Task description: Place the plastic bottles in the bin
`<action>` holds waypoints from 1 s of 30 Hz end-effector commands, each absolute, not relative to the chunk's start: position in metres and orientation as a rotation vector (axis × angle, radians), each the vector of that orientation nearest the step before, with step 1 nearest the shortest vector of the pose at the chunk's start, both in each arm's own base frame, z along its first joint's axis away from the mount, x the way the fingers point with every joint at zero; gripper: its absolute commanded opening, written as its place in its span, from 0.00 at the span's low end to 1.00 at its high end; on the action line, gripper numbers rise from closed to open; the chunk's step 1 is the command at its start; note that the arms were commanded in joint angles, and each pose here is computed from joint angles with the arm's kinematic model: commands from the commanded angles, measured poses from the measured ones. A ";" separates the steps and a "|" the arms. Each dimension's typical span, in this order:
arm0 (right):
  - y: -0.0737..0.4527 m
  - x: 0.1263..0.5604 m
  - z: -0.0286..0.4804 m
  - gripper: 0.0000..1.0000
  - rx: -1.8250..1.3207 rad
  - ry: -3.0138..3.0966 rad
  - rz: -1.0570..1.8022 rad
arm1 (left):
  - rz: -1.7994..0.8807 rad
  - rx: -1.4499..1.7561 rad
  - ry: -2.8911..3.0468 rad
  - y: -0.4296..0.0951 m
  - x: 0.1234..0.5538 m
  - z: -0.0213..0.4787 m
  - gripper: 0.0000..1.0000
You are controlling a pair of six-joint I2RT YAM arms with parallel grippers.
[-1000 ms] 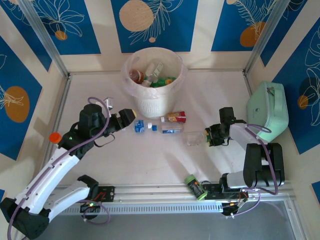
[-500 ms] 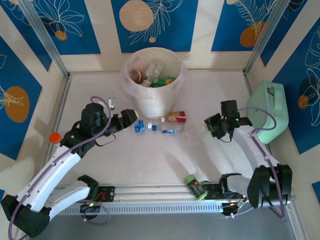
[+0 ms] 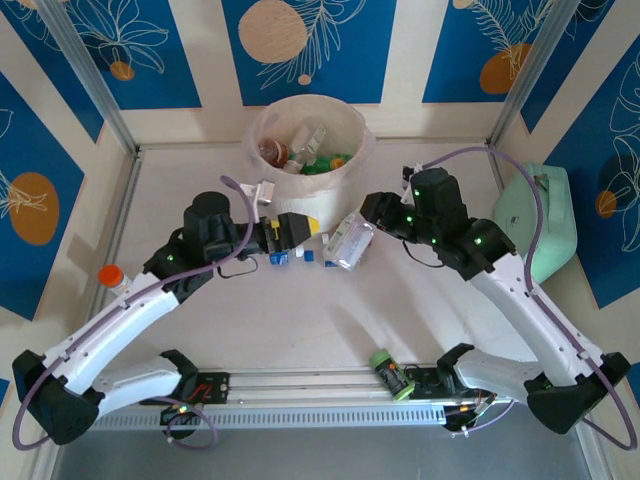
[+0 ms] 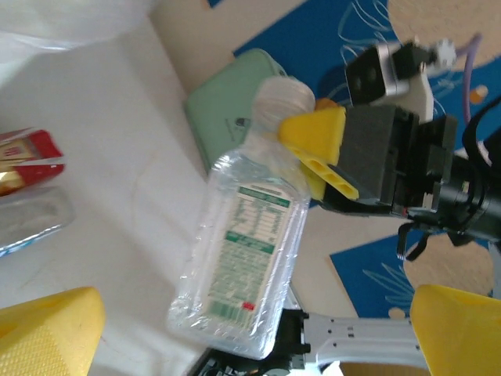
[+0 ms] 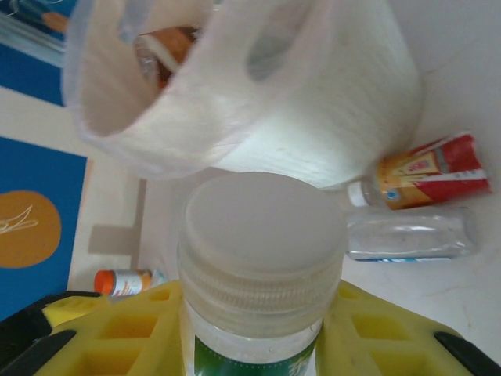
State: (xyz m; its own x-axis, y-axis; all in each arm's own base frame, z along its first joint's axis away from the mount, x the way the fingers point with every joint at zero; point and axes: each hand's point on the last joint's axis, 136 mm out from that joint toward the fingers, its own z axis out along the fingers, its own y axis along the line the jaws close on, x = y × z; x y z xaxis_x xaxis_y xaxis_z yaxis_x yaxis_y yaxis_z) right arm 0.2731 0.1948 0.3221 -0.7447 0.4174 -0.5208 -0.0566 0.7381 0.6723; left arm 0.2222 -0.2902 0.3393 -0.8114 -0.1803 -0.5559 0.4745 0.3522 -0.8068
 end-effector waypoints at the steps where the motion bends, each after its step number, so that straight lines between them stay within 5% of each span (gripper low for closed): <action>1: 0.201 0.272 0.337 0.37 0.205 2.233 0.879 | -1.499 0.384 1.978 -0.304 0.214 0.358 1.00; 9: 0.223 0.263 0.357 0.37 0.110 2.213 0.944 | -1.437 0.513 2.042 -0.324 0.204 0.343 0.97; 30: 0.246 0.259 0.365 0.38 0.050 2.215 1.015 | -1.418 0.587 2.080 -0.338 0.201 0.331 0.68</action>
State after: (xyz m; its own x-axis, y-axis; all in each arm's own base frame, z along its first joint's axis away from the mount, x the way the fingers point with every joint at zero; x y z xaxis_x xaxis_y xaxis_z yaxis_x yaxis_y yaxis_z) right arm 0.2612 0.2393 0.3488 -0.7701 0.2992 -0.5635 -0.2006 0.7249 0.6590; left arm 0.2055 -0.3357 0.3127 -0.7886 0.0439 -0.6134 0.5808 0.3809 -0.7194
